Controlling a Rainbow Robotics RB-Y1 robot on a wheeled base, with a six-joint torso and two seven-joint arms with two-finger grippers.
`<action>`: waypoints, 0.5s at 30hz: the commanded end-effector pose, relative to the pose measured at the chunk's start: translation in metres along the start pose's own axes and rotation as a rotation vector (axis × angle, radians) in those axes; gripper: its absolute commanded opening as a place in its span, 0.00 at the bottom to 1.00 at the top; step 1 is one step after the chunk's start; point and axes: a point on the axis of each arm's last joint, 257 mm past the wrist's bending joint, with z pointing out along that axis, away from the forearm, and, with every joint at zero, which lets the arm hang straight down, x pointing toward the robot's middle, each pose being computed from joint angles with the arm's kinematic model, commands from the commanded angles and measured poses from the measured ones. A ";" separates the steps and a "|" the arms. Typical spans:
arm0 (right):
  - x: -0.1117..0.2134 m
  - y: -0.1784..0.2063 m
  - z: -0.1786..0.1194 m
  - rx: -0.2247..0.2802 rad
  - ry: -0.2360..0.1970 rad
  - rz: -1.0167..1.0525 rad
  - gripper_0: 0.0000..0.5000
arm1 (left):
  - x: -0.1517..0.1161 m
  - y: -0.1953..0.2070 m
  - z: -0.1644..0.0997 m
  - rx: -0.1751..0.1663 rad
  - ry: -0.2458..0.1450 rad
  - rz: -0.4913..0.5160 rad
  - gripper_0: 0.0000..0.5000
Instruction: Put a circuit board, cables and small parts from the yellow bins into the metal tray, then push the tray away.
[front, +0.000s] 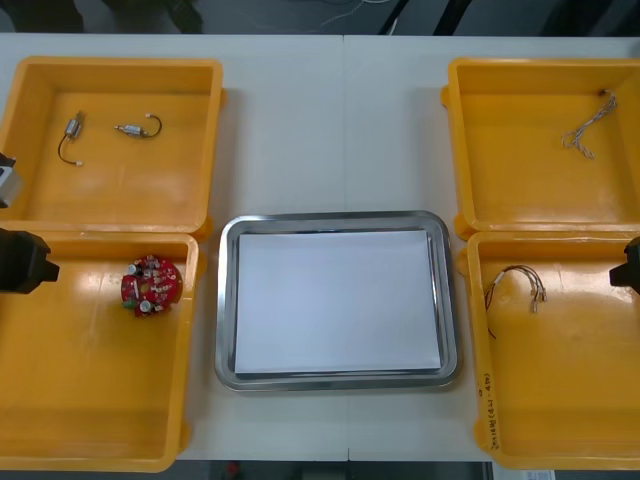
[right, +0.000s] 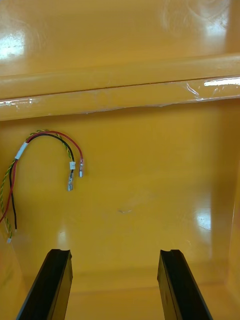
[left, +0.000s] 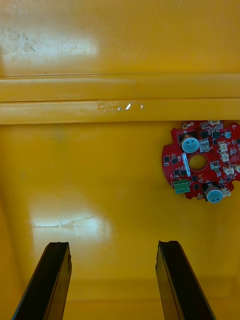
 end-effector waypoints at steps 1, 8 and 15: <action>-0.013 0.005 -0.012 -0.011 -0.047 -0.027 1.00 | -0.004 -0.004 -0.008 0.001 -0.026 0.103 1.00; -0.013 0.005 -0.012 -0.011 -0.047 -0.027 1.00 | -0.004 -0.004 -0.008 0.001 -0.026 0.103 1.00; -0.013 0.005 -0.012 -0.011 -0.047 -0.027 1.00 | -0.004 -0.004 -0.008 0.001 -0.026 0.103 1.00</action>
